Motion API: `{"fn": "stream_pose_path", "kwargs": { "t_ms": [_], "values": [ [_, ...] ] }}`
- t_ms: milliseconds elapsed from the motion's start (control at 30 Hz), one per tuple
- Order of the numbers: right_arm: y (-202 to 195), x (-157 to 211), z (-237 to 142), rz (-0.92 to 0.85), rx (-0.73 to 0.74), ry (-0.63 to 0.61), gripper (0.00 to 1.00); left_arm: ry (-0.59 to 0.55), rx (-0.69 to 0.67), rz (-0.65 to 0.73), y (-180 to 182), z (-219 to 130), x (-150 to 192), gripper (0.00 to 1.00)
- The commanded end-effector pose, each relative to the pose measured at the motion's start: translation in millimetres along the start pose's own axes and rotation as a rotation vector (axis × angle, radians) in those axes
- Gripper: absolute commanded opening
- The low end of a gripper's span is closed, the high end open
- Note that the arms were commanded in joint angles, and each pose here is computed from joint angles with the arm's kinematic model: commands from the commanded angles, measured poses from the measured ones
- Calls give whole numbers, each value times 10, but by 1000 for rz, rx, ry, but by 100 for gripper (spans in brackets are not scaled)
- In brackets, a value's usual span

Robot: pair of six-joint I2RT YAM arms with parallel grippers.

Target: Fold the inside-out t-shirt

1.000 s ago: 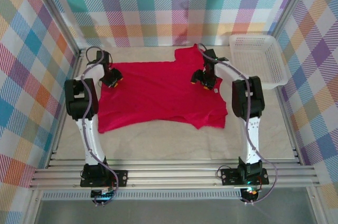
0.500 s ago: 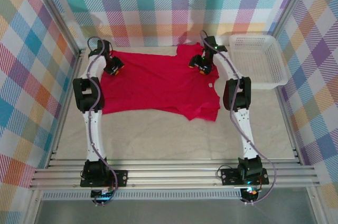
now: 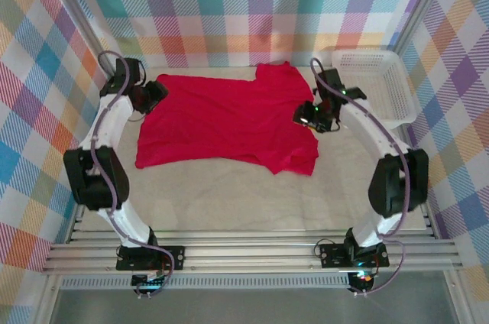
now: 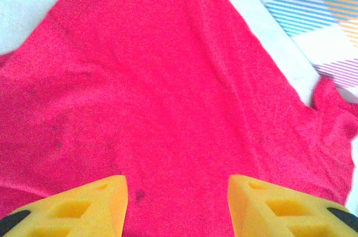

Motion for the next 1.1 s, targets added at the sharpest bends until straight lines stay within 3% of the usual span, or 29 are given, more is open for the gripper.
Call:
{"fn": "stream_pose_path", "kwargs": {
  "t_ms": [0,100,367,667,800,967,1067],
  "values": [
    [-383,111,303,61,85,35,41,88,43,-30,99,145,344,51],
    [-595,183,362,88,91,43,37,98,51,-33,167,111,496,50],
    [-752,202,720,112,75,105,51,169,22,-34,356,258,789,50],
    [-834,223,901,122,107,130,53,169,4,-21,372,227,801,50],
    [-819,222,853,117,102,125,42,159,2,-17,351,184,770,50],
    [-792,243,687,95,103,112,10,147,-15,-2,345,129,747,49],
    [-779,285,577,80,96,115,0,141,-23,1,350,106,747,49]
  ]
}}
Point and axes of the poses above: each hand's point on the last joint's axis, 136 mm out from that joint toward the fingers, its own z axis out along the fingers, its own y axis along the line the jaws close on, x = y × z, the point moved 9 cm from there along -z, back along the fingers, and after that the axes turned 10 degrees about z, right-handed, at the moved point
